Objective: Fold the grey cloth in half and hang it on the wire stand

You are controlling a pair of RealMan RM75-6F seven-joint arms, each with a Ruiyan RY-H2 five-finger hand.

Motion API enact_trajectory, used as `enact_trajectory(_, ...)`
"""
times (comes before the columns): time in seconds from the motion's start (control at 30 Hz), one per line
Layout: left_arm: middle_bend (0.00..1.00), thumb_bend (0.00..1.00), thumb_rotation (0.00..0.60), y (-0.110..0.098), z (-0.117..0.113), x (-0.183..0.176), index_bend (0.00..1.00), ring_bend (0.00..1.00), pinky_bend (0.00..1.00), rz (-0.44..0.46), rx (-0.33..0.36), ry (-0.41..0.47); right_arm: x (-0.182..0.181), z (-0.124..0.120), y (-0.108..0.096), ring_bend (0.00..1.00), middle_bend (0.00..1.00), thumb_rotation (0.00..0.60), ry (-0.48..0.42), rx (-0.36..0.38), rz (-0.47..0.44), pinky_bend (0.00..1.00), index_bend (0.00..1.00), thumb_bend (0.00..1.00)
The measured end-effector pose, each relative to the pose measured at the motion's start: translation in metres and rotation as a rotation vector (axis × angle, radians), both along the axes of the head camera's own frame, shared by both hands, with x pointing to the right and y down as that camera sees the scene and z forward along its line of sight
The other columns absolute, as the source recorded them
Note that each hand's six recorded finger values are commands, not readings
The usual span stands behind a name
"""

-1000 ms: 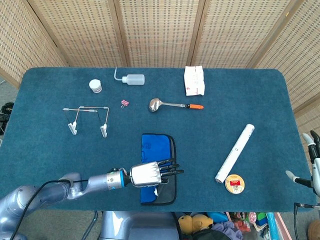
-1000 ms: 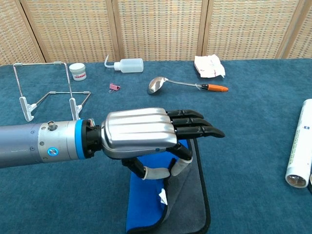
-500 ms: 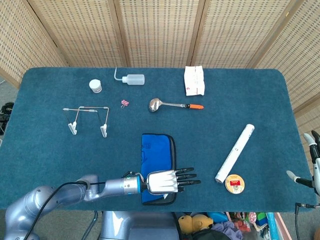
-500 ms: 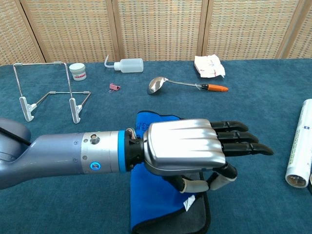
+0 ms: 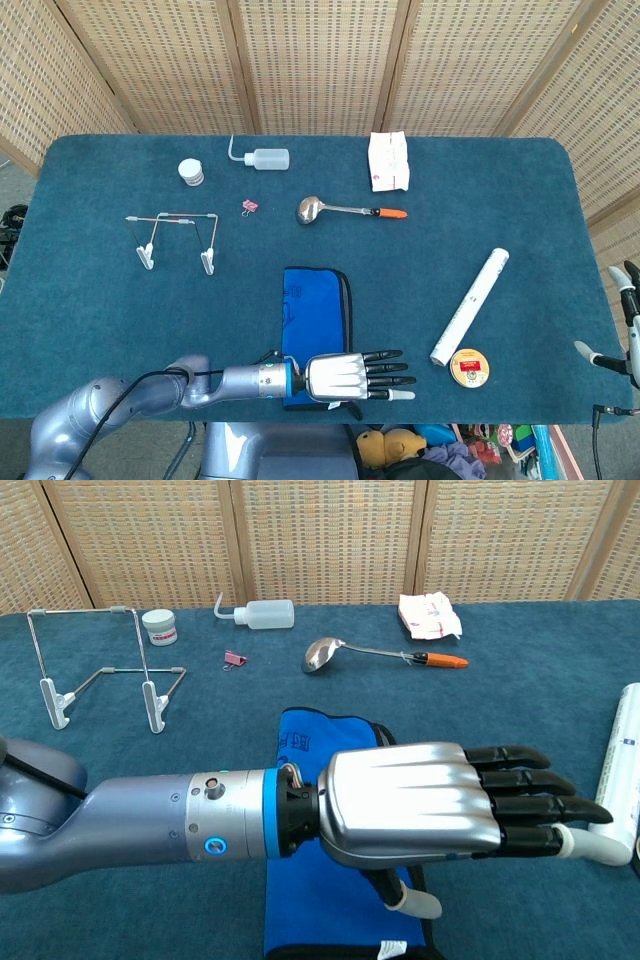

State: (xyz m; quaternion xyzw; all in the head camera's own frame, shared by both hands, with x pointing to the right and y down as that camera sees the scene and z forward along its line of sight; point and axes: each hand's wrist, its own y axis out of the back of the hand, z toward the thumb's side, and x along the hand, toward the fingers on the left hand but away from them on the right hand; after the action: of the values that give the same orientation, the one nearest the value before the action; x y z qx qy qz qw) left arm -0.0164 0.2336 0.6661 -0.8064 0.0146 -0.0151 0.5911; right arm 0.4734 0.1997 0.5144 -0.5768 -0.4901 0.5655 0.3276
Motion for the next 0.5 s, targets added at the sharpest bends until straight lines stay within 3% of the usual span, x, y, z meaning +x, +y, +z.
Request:
enact_trajectory(0.3, 0.00, 0.24, 0.600, -0.039, -0.002, -0.006, 0.00, 0.00, 0.00, -0.143, -0.002, -0.026, -0.001, 0.000, 0.001, 0.00, 0.00, 0.600, 0.000, -0.003, -0.003, 0.00, 0.00, 0.00)
enact_trajectory(0.5, 0.00, 0.24, 0.600, -0.088, 0.006, -0.022, 0.23, 0.00, 0.00, -0.336, -0.038, -0.152, -0.004, 0.001, 0.001, 0.00, 0.00, 0.600, -0.001, -0.004, -0.009, 0.00, 0.00, 0.00)
